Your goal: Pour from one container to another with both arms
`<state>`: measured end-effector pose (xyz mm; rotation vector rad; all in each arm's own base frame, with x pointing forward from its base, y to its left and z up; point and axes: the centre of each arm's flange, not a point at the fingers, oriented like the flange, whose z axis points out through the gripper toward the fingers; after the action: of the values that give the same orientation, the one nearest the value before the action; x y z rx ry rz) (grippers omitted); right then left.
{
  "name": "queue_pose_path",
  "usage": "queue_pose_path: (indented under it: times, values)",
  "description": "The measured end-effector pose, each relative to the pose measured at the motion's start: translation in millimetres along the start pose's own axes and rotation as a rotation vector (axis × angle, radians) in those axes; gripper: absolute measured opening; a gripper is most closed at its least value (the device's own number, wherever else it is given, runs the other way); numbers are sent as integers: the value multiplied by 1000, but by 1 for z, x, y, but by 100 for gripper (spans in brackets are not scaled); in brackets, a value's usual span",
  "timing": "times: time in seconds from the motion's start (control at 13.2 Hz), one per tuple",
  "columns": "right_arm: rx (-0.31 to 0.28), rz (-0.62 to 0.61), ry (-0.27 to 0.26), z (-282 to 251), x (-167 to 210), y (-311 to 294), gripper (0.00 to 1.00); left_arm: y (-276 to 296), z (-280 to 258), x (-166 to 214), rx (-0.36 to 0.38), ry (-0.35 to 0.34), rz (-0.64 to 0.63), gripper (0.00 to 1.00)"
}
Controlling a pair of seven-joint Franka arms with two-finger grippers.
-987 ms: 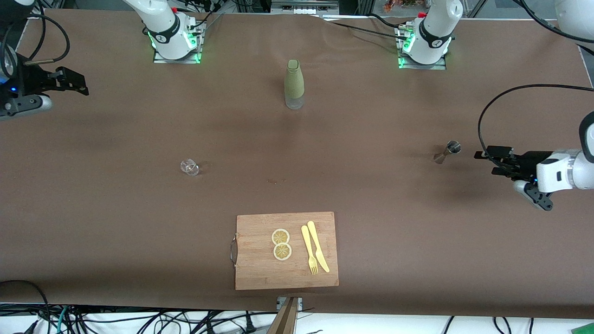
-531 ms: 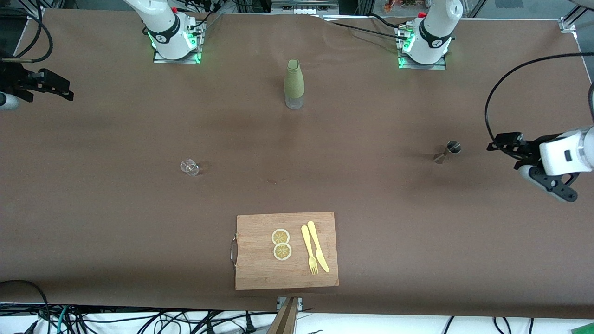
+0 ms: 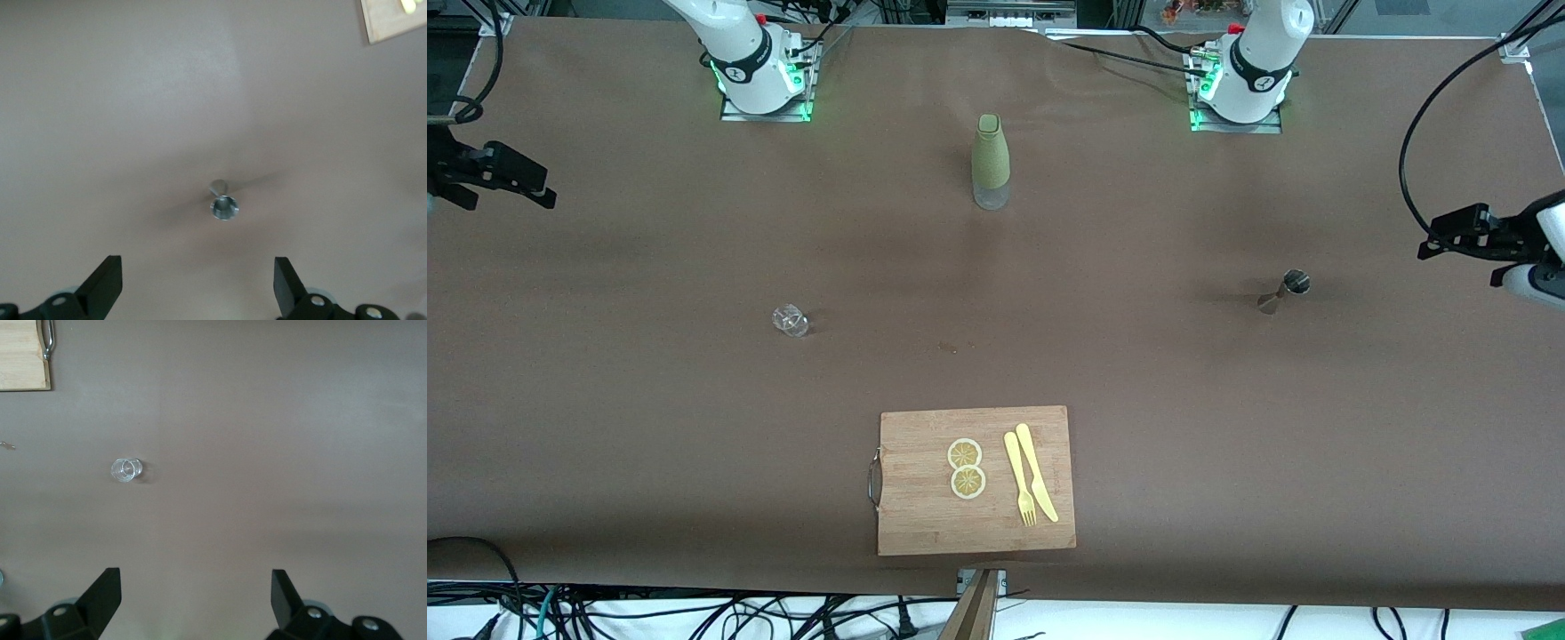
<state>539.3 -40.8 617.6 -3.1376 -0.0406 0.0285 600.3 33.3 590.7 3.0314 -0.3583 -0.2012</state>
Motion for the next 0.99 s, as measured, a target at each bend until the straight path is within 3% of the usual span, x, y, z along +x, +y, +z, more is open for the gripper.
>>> queue_pose_path:
  times: [0.3, 0.68, 0.99]
  values:
    - [4, -14, -3, -1, 1, -11, 100, 53, -20, -11, -6, -8, -142, 100]
    - [8, -13, -15, 4, 3, -16, 100, 54, -23, -14, -3, -1, -180, 100]
    - [10, -22, -21, 8, 6, -21, 100, 73, -21, -9, -3, -3, -279, 100]
